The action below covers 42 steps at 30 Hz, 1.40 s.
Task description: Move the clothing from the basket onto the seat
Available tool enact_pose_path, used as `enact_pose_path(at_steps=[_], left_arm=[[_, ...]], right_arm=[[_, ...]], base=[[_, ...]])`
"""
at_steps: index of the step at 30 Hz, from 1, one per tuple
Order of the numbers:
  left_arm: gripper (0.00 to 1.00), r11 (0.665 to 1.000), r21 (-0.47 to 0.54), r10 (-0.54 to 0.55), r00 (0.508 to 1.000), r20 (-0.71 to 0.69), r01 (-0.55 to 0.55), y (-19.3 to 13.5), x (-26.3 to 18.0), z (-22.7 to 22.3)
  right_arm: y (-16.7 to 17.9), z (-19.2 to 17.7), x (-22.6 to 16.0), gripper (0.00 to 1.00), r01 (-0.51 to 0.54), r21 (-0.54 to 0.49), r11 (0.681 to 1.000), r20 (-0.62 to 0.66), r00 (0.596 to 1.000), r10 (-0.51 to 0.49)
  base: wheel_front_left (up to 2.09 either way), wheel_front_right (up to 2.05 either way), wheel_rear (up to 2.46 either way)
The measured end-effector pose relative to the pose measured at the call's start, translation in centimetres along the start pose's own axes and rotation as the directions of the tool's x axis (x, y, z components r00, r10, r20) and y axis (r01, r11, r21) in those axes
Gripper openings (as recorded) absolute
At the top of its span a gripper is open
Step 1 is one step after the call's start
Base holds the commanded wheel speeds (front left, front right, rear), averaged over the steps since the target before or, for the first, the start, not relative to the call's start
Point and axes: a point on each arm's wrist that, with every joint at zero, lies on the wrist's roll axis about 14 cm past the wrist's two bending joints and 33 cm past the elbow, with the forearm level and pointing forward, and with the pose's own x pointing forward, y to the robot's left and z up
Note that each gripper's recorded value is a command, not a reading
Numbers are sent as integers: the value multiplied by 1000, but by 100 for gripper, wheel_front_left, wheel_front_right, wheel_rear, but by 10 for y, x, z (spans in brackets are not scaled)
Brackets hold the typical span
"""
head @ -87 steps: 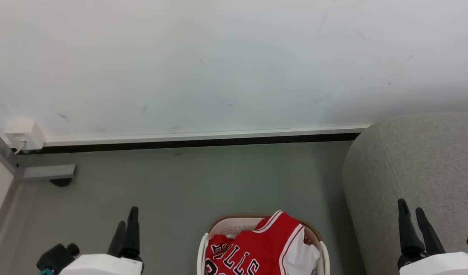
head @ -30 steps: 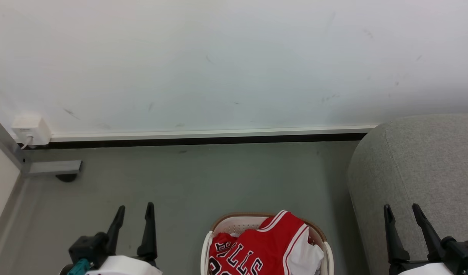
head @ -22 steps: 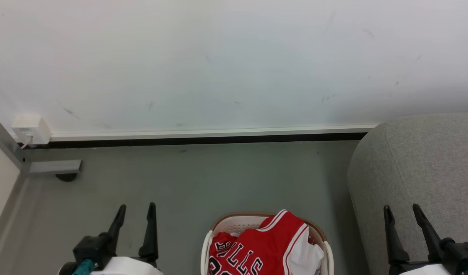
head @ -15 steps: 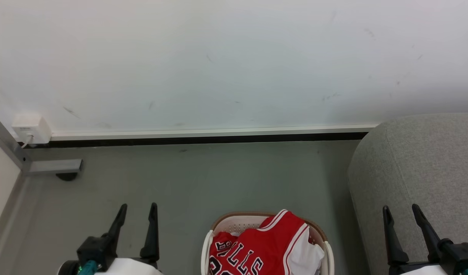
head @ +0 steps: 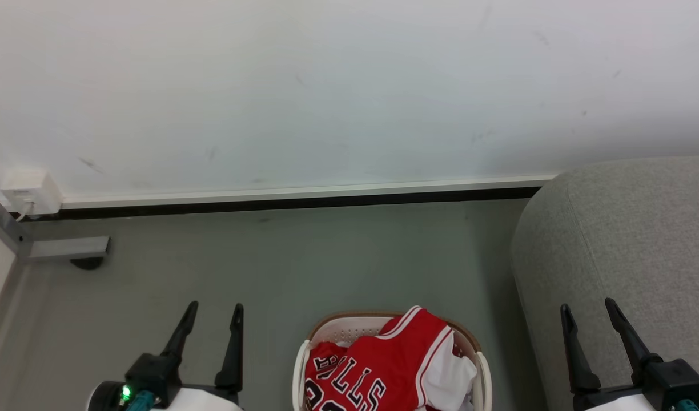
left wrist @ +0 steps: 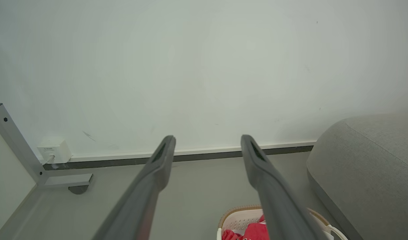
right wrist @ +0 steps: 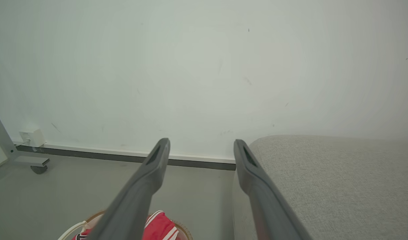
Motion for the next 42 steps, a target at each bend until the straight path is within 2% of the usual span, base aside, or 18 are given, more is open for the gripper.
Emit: enact_pose_path(at_steps=[5,12,16,21,26,32,37,40,42], left_arm=[[100,999,-8,-44,999,-8,44,-12,12,-4],[100,987,-7,-160,986,-43,160,-47,42,-21],[100,966,-14,-256,959,-117,256,-75,59,-51],[100,924,-18,-377,904,-201,381,-113,82,-90],[100,872,-20,-470,826,-312,489,-146,99,-140],[100,808,-41,-528,692,-493,588,-175,100,-214],[100,764,-65,-517,550,-656,642,-181,80,-280],[100,735,-54,-497,484,-720,676,-181,76,-311],[100,729,-60,-477,444,-758,682,-179,70,-331]], right_arm=[[-7,4,2,100,20,-4,1000,13,1000,-20],[-27,12,11,100,70,-16,997,42,997,-70],[-39,12,18,100,103,-20,995,44,994,-102],[-53,9,29,100,133,-21,991,44,990,-132],[-63,7,50,100,144,-13,989,53,988,-143],[-68,-1,80,100,127,-5,992,62,990,-126],[-70,-15,101,100,107,-2,994,51,993,-107],[-70,-24,112,100,94,10,996,48,994,-94],[-69,-31,118,100,87,15,996,39,995,-88]], base=[[0,0,0],[0,0,0],[0,0,0],[0,0,0],[0,0,0],[0,0,0],[0,0,0],[0,0,0],[0,0,0]])
